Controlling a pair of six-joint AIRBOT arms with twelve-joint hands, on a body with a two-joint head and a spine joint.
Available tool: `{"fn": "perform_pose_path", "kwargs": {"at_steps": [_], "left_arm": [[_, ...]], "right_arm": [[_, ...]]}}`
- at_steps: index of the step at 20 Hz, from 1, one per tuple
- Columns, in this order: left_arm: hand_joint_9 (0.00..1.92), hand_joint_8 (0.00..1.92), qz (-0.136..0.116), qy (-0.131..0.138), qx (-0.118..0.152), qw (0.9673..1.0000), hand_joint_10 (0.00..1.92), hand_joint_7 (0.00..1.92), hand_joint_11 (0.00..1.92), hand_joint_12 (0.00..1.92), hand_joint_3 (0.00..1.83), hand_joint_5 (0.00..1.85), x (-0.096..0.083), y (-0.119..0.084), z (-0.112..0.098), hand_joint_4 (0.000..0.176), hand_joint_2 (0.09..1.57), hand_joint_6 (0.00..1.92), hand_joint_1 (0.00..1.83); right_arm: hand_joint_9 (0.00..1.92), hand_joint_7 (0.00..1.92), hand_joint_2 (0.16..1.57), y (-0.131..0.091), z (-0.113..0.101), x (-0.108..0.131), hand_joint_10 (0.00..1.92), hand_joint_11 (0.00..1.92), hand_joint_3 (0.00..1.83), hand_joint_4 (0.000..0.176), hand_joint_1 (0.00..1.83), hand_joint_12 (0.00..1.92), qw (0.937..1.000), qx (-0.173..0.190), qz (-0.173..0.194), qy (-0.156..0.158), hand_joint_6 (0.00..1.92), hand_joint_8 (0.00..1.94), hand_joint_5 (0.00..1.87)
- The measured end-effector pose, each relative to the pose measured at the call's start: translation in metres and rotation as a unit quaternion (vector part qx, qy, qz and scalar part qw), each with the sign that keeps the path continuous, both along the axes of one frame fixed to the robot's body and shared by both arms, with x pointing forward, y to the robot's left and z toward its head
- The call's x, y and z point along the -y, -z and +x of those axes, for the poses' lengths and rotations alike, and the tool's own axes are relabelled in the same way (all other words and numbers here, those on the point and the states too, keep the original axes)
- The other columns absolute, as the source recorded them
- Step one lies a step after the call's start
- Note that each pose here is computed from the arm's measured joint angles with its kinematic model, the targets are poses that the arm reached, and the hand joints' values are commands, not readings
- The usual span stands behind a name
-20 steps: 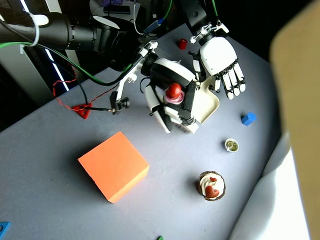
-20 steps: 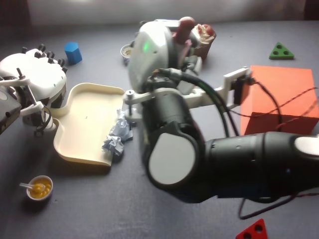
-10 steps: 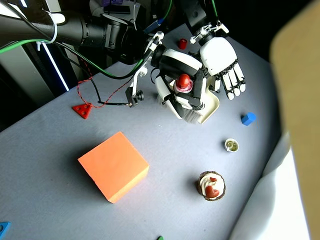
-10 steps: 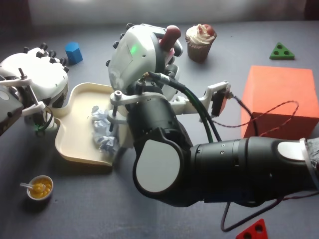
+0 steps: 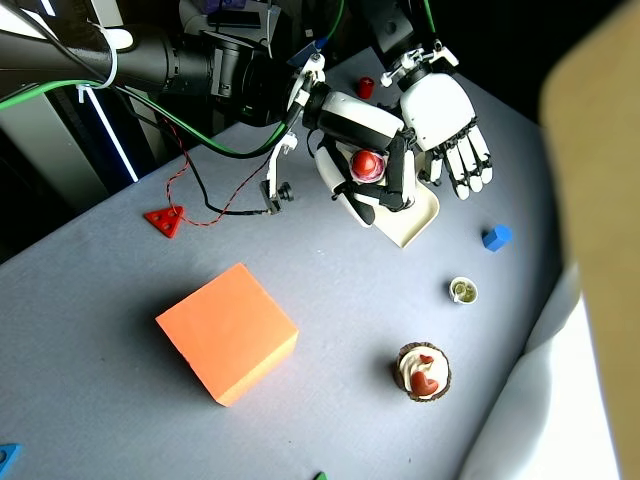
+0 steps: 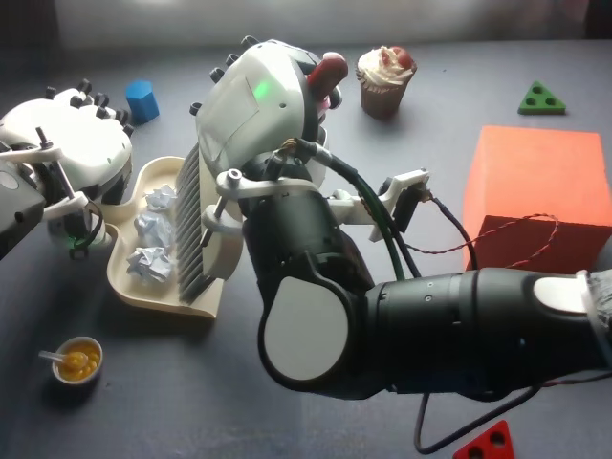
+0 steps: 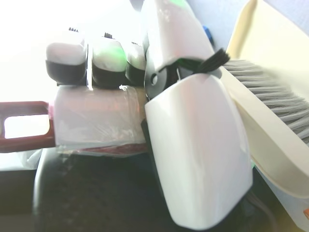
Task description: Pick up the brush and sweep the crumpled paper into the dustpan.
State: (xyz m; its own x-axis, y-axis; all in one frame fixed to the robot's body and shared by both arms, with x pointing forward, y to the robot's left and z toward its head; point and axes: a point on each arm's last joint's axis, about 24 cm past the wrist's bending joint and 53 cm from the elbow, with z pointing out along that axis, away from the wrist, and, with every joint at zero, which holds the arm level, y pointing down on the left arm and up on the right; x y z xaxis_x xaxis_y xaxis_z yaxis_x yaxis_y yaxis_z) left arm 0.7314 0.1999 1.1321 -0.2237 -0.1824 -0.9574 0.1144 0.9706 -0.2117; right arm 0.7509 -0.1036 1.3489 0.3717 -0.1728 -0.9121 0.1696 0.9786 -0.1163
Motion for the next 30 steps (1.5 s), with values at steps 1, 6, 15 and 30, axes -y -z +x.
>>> {"fn": "perform_pose_path", "kwargs": {"at_steps": [1,6,15,30], "left_arm": [[0.2,0.0,0.0,0.0,0.0,1.0,0.0,0.32,0.03,0.45,0.0,1.06,0.0,0.0,0.0,0.0,1.08,0.85,1.12],[0.21,0.0,-0.001,0.0,0.0,1.0,0.0,0.33,0.01,0.42,0.0,1.07,0.001,0.0,0.0,0.0,1.08,0.84,1.13],[0.21,0.0,-0.002,0.0,0.003,1.0,0.0,0.33,0.04,0.44,0.0,1.06,0.001,-0.002,0.0,0.0,1.08,0.85,1.12],[0.19,0.0,-0.005,0.003,0.002,1.0,0.0,0.3,0.03,0.37,0.0,1.11,0.005,-0.003,-0.002,0.035,1.05,0.76,1.11]], "right_arm": [[1.23,1.13,1.16,0.0,0.0,0.003,1.92,1.11,0.0,0.176,1.42,1.92,1.0,0.0,-0.001,0.001,1.92,1.94,1.06],[1.23,1.13,1.15,-0.008,0.001,0.035,1.92,1.22,0.0,0.176,1.42,1.92,0.9997,-0.007,0.014,0.02,1.92,1.94,1.06],[1.23,1.14,1.16,-0.028,-0.013,0.063,1.92,1.24,0.0,0.176,1.44,1.92,0.9992,0.003,0.035,0.021,1.92,1.94,1.08],[1.18,1.11,1.15,-0.02,-0.028,0.095,1.92,1.21,0.0,0.176,1.42,1.92,0.9992,0.015,0.037,0.005,1.92,1.94,1.04]]}}
